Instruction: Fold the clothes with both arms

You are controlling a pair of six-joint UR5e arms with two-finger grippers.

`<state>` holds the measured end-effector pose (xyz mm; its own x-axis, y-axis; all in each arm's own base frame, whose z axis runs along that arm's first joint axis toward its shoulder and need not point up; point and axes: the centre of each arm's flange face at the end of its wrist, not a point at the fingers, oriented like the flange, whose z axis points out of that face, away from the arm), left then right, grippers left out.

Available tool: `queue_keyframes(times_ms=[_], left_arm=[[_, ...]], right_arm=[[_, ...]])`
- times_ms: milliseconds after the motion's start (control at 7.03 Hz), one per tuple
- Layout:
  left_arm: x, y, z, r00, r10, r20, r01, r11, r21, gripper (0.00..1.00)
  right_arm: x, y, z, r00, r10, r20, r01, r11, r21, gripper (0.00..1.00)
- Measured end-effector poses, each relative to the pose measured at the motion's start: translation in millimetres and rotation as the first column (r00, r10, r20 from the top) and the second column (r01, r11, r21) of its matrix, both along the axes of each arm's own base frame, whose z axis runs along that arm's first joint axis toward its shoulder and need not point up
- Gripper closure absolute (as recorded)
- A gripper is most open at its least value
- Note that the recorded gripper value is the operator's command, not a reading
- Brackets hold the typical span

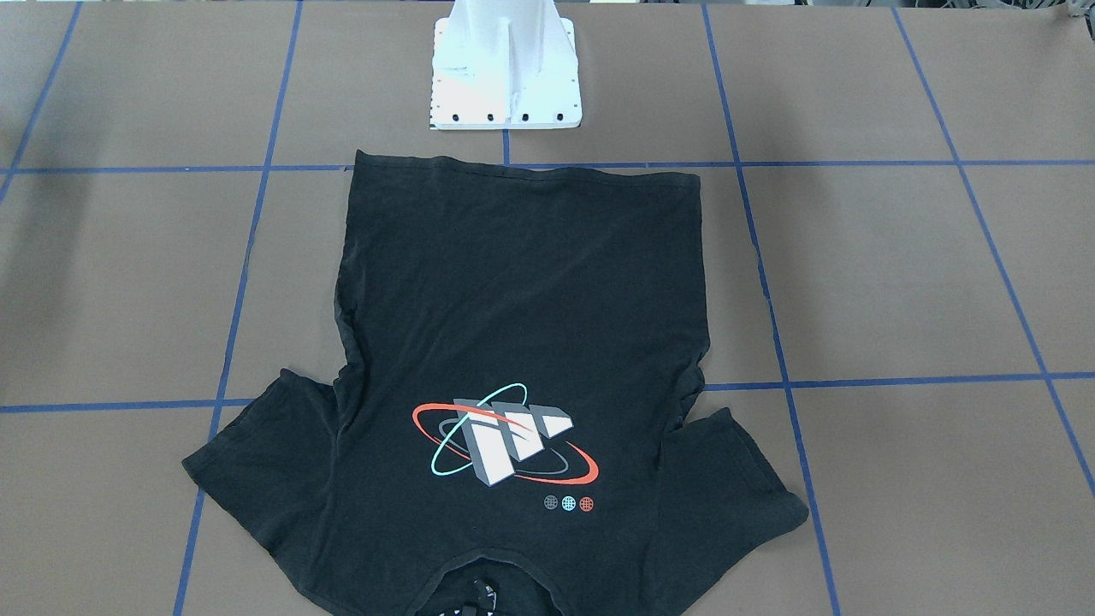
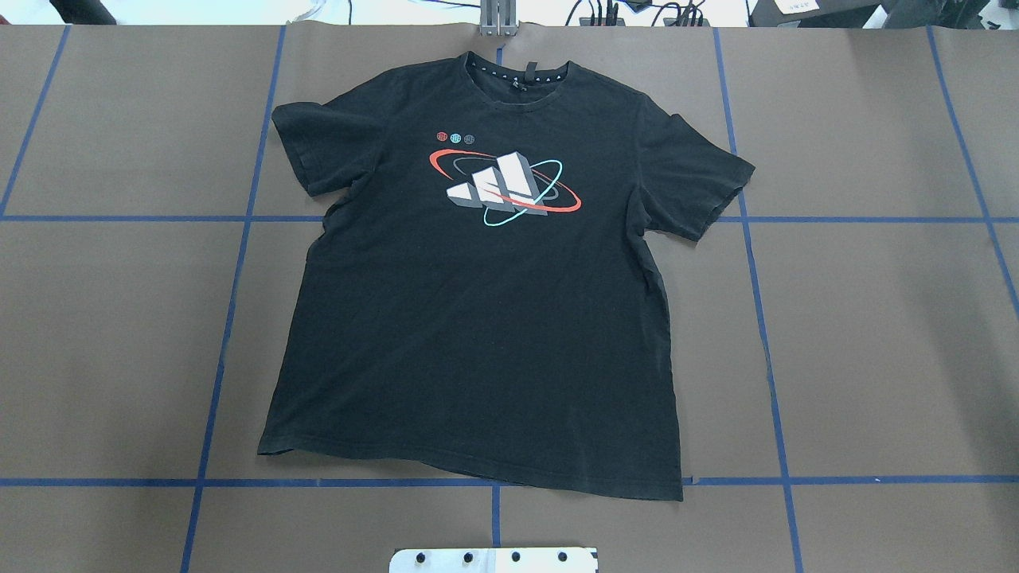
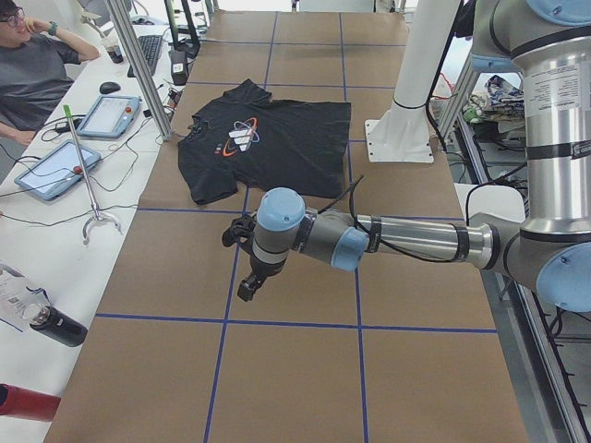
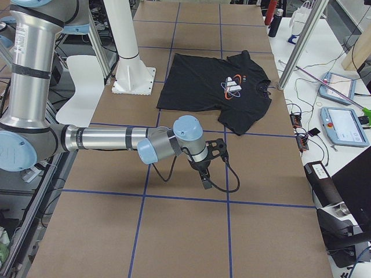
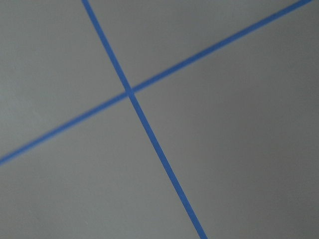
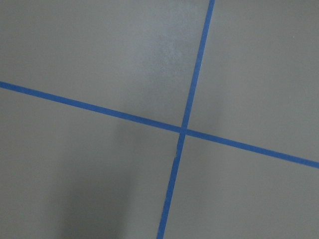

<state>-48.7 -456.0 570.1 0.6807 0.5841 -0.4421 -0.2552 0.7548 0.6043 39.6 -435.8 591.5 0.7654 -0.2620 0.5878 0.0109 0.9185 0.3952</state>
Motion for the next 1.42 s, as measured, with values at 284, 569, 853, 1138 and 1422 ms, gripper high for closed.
queue_keyframes(times_ms=[284, 569, 853, 1138, 1422], left_arm=[[2, -56, -62, 1.000, -0.023, -0.014, 0.026, 0.966, 0.256, 0.00], [22, -115, -111, 0.984, -0.118, -0.134, 0.144, 0.968, 0.203, 0.00], [91, -154, -150, 0.953, -0.170, -0.252, 0.198, 0.976, 0.094, 0.00], [176, -172, -170, 0.950, -0.093, -0.299, 0.147, 0.975, 0.165, 0.00], [239, -193, -176, 0.953, -0.073, -0.295, 0.148, 0.959, 0.240, 0.00]], right_arm=[[-20, -35, -32, 1.000, -0.018, 0.018, 0.016, 0.996, 0.084, 0.00], [-66, -96, -72, 0.997, 0.006, 0.079, -0.012, 0.997, 0.076, 0.00], [-148, -155, -111, 0.992, 0.010, 0.128, -0.013, 1.000, 0.028, 0.00], [-239, -188, -152, 0.986, 0.110, 0.128, -0.106, 0.994, -0.035, 0.00], [-309, -189, -164, 0.966, 0.210, 0.149, -0.203, 0.977, -0.064, 0.01]])
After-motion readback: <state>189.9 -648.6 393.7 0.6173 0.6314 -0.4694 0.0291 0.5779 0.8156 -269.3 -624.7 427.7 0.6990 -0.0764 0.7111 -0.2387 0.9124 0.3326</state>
